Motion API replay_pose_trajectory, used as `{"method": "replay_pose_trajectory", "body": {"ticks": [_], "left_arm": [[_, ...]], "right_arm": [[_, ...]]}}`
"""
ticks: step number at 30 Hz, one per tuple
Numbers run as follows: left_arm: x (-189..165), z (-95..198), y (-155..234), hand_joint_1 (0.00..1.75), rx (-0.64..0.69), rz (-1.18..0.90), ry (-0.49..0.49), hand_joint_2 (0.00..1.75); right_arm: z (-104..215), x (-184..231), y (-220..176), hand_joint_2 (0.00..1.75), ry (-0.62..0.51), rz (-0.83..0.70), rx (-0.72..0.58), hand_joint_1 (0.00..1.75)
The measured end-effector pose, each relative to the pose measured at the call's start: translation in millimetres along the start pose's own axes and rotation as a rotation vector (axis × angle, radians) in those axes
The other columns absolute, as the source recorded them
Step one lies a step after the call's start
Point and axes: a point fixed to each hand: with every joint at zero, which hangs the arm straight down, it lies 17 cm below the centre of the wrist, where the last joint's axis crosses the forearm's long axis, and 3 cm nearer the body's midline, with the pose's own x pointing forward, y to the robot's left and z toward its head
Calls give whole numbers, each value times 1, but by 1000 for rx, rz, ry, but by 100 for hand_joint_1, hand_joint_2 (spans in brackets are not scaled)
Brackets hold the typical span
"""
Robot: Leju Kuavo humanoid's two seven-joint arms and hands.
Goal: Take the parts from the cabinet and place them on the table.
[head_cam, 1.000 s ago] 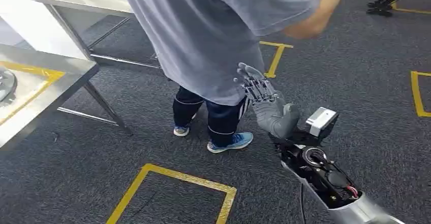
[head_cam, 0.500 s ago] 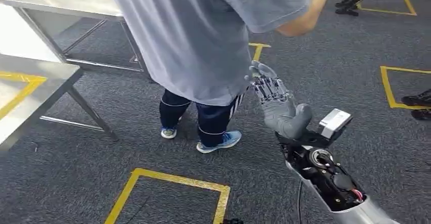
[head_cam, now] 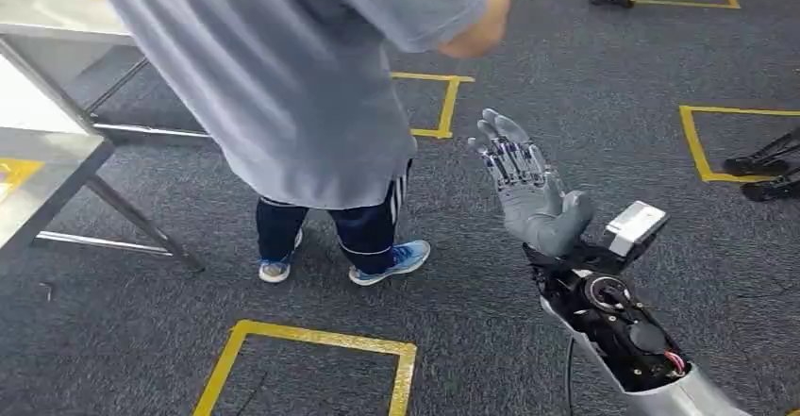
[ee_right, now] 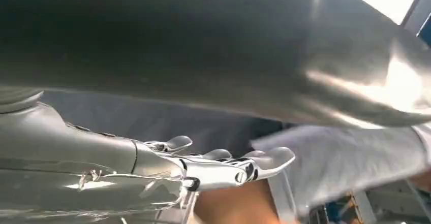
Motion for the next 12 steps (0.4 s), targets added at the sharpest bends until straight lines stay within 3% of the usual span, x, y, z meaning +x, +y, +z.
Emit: {"method": "replay_pose_trajectory", "body": {"ticks": [12], "left_arm": [[2,-1,2,0,5,9,-2,0]], "right_arm": [[3,3,-9,0,8,56,-36,0]]}}
